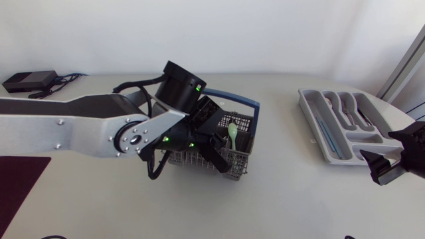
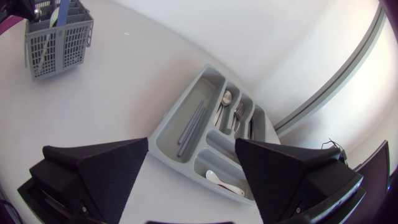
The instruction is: Sort the cutlery from the basket into the organizer compartments.
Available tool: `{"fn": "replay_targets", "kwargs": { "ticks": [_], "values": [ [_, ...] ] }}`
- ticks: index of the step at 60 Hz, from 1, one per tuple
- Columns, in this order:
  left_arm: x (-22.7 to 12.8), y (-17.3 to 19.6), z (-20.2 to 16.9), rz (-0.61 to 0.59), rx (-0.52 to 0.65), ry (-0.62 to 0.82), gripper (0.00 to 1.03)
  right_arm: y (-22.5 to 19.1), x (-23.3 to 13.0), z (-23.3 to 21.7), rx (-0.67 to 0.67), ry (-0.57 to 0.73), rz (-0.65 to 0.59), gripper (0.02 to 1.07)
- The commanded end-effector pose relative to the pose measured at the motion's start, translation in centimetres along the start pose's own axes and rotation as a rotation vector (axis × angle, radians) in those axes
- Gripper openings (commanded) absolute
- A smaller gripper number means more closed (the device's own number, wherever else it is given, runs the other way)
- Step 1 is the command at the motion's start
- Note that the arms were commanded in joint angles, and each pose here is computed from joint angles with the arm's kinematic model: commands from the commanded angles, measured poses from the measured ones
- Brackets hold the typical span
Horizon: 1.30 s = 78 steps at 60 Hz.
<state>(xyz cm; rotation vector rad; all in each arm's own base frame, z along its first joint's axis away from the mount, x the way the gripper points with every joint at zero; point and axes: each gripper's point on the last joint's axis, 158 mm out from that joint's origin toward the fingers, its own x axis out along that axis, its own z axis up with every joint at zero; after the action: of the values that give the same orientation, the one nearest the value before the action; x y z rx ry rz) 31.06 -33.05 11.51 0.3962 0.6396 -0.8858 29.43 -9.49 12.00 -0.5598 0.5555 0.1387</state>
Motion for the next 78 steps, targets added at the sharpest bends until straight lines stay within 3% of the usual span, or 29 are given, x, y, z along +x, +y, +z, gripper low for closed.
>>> {"fn": "replay_targets", "kwargs": {
  "ticks": [1,20,54,66,78],
  "values": [
    [-2.7,0.7,4.2,0.058,0.082,-0.156,0.03,1.3,0.1,-0.6,0.020,0.017,0.022,1.02],
    [-1.0,2.1,1.6,0.077,0.059,-0.100,0.03,1.6,-0.1,-0.3,0.006,0.018,0.022,1.02],
    [-1.4,2.1,1.5,0.078,0.061,-0.120,0.03,1.9,-0.1,-0.2,-0.002,0.013,0.027,1.02],
    [-2.9,2.1,2.5,0.091,0.085,-0.174,0.03,1.7,-0.2,0.0,0.000,0.008,0.023,1.02],
    [-6.7,1.5,5.6,0.099,0.129,-0.295,0.03,1.3,-0.7,1.8,0.025,-0.021,0.019,1.02]
  ]
}}
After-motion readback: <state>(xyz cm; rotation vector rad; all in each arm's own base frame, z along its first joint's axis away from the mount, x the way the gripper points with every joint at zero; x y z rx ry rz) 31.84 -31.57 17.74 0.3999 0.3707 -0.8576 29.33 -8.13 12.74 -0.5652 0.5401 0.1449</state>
